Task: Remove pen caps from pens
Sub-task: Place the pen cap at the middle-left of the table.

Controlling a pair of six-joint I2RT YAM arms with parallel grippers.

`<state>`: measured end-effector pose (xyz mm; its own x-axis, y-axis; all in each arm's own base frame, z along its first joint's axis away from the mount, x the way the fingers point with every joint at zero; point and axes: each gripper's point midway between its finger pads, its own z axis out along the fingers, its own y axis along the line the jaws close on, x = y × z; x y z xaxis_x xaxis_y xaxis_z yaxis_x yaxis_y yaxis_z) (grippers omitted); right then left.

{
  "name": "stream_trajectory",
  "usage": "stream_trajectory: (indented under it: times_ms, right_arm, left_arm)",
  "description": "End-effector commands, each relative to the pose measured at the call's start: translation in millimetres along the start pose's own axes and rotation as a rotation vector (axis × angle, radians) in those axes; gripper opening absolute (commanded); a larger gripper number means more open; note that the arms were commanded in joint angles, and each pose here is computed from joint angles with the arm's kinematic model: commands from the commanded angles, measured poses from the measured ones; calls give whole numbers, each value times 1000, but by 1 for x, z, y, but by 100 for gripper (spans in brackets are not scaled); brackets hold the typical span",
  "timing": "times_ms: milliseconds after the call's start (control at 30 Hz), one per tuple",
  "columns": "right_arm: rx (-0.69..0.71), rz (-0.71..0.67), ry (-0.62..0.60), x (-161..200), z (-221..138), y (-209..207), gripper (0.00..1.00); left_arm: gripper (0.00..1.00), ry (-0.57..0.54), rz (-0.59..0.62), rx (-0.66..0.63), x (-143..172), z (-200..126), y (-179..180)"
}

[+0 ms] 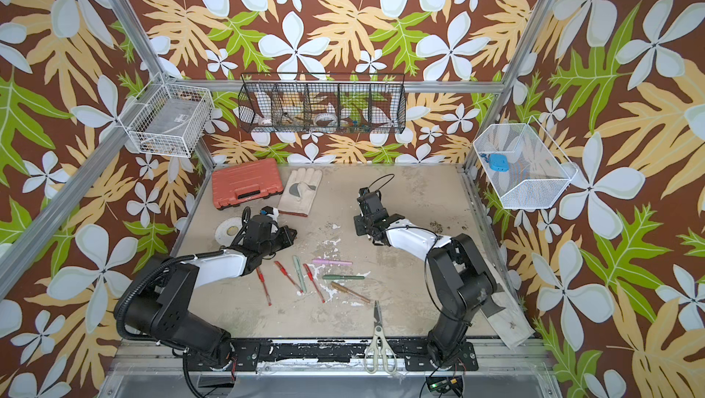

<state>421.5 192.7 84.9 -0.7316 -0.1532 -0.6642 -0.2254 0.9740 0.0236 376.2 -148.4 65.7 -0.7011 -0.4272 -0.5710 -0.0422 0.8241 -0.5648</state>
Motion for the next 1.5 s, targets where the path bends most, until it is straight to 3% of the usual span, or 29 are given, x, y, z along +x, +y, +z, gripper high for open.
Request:
stream_trajectory:
  times_ms: [0,333,567,900,1200,1467]
  right_arm:
    - [40,26,42,5,13,-13,0]
    - [37,64,100,8,44,-25,0]
    - [51,89,137,14,62,-33,3]
    - [50,88,146,13,62,-35,19]
    - [25,84,120,0,45,-38,31]
    - [-58,54,-43,-30,-26,-29,42]
  left_arm:
    - [0,6,9,-22,-2,4,9]
    - [0,46,-1,-108,2,21,39]
    - [4,52,-15,-105,3,22,41]
    - [18,53,-29,-121,2,20,45]
    - [41,5,-27,-152,-8,8,47]
    - [46,-31,-15,-129,-19,-4,37]
